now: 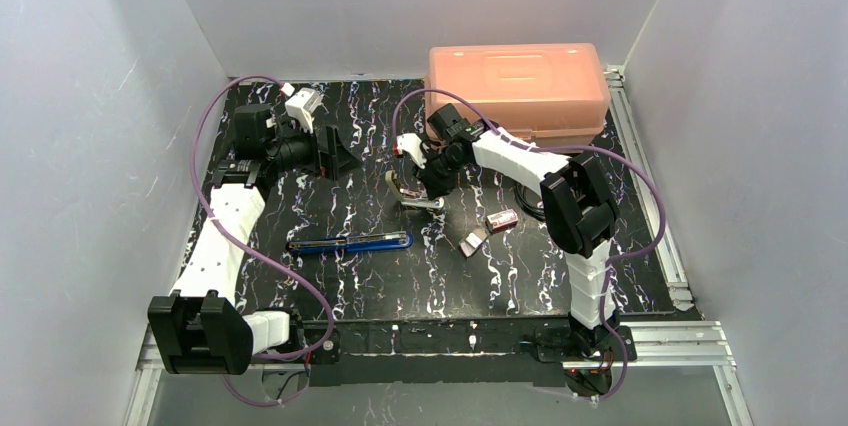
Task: Load the staples into the stapler
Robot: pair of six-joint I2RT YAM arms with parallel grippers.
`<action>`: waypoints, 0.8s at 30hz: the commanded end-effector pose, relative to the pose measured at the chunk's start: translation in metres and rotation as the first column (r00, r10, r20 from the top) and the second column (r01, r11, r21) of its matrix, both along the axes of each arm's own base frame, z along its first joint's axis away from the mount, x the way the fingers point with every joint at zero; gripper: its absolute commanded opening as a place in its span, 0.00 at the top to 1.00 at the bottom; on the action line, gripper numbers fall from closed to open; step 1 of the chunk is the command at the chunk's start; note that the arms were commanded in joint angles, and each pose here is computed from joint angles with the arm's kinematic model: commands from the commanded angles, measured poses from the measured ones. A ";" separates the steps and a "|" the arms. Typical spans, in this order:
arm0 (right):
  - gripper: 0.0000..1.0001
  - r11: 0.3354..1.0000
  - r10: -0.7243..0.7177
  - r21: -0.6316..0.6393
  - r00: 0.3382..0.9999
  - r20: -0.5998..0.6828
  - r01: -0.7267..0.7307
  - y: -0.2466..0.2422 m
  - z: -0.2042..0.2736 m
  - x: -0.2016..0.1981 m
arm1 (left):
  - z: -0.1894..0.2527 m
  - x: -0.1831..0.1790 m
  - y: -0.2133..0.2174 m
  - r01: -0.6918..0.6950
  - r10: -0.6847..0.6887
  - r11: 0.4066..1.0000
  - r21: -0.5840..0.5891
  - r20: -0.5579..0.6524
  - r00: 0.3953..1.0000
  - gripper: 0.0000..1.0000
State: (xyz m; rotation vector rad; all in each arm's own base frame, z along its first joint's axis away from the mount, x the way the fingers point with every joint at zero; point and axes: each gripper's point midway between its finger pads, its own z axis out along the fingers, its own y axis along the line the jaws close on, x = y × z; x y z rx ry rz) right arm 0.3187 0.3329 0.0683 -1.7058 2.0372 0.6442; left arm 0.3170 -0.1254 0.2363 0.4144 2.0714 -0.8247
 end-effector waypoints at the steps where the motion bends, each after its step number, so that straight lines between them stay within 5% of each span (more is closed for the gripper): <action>1: 0.96 1.000 -0.014 0.022 0.999 0.043 0.013 0.002 0.013 0.006 | 0.007 -0.005 0.002 -0.002 0.002 1.000 -0.001 0.023 1.000 0.06; 24: 0.96 1.000 0.001 0.010 1.000 0.029 -0.001 0.001 0.009 0.003 | 0.006 -0.006 0.002 0.002 -0.002 1.000 -0.001 0.022 1.000 0.06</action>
